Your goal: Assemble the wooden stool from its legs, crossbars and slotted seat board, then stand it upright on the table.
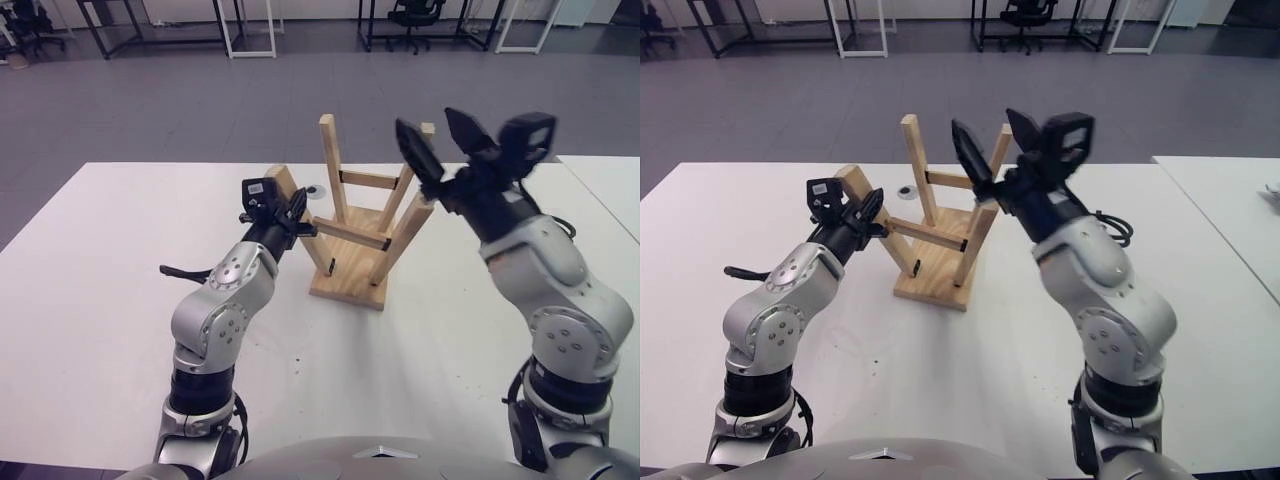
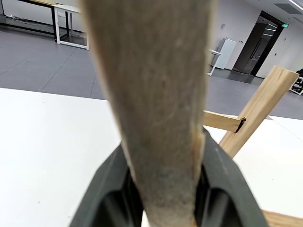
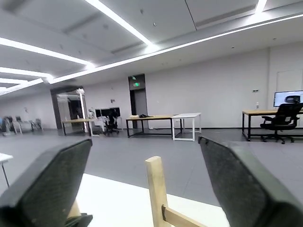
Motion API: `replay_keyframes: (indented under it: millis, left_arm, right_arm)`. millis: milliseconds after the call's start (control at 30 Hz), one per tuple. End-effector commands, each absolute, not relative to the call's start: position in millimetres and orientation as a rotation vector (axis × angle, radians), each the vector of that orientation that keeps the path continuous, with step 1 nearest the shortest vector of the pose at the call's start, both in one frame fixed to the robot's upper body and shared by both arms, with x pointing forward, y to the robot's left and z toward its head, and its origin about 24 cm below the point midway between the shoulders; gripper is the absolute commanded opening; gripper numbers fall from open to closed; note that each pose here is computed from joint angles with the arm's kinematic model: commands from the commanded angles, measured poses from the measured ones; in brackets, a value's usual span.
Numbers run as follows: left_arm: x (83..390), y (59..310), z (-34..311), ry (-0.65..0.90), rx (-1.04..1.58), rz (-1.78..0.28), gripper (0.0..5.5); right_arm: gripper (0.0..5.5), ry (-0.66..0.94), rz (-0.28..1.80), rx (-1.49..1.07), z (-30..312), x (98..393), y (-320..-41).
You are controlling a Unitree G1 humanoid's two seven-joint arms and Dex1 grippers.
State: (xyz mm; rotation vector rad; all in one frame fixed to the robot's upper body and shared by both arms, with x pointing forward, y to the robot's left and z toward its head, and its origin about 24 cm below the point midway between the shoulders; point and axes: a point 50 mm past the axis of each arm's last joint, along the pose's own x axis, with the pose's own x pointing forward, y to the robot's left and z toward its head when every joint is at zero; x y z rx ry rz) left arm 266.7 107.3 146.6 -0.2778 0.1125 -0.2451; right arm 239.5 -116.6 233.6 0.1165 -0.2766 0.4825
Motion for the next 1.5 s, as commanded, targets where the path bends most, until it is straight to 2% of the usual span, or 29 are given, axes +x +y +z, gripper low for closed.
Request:
replay_keyframes:
  millis: [33, 233, 367, 467, 533, 667, 833, 933, 1000, 1100, 1167, 1233, 1333, 1433, 1500]
  left_arm:
    - [266.1, 109.1, 126.7, 0.215, -0.213, -0.199, 1.03]
    - [264.0, 103.7, 122.4, 0.223, -0.215, -0.203, 1.03]
    - [264.6, 100.7, 122.5, 0.22, -0.211, -0.214, 1.03]
    - [265.3, 96.3, 123.9, 0.211, -0.193, -0.241, 1.03]
    - [264.8, 88.3, 126.9, 0.19, -0.145, -0.294, 1.03]
    - [257.6, 55.7, 127.2, 0.186, -0.013, -0.508, 1.05]
    - [262.9, 51.9, 129.5, 0.176, -0.037, -0.501, 1.08]
    - [267.5, 70.4, 140.1, 0.13, -0.096, -0.394, 1.08]
    - [264.5, 74.4, 160.0, 0.046, -0.186, -0.412, 1.68]
    - [255.5, 75.3, 186.9, -0.059, -0.289, -0.464, 2.14]
    - [246.5, 81.7, 208.4, -0.154, -0.338, -0.522, 2.56]
    - [243.5, 100.6, 232.6, -0.259, -0.291, -0.561, 2.94]
    - [260.4, 126.7, 268.6, -0.36, -0.24, -0.602, 3.53]
    - [276.3, 127.3, 298.3, -0.395, -0.226, -0.709, 3.82]
    - [280.8, 121.6, 303.4, -0.384, -0.215, -0.768, 3.82]
  right_arm:
    - [4.21, -0.194, 0.463, -0.287, 236.2, 244.2, -84.0]
    - [4.21, -0.039, 0.448, -0.75, 205.8, 264.4, -55.3]
    - [4.21, 0.147, 0.511, -0.91, 144.4, 263.8, -53.9]
    - [4.21, 0.26, 0.557, -0.905, 110.9, 257.3, -52.6]
    - [4.21, 0.265, 0.566, -0.89, 106.3, 257.8, -48.9]
    - [4.21, 0.238, 0.616, -0.871, 106.7, 253.8, -40.1]
    - [4.21, 0.206, 0.571, -0.869, 110.9, 258.9, -42.5]
    - [4.21, 0.171, 0.512, -0.876, 118.1, 266.2, -47.4]
    - [4.21, 0.177, 0.485, -0.818, 125.4, 270.7, -50.5]
    - [4.21, 0.104, 0.468, -0.72, 148.4, 277.5, -53.7]
    - [4.21, -0.062, 0.442, -0.68, 181.5, 279.6, -60.9]
    - [4.21, -0.309, 0.444, -0.575, 233.1, 273.1, -67.2]
    - [4.21, -0.525, 0.524, -0.399, 280.5, 266.5, -82.9]
    - [4.21, -0.59, 0.504, -0.346, 314.0, 276.4, -106.8]
    - [4.21, -0.532, 0.526, -0.205, 315.5, 286.0, -129.4]
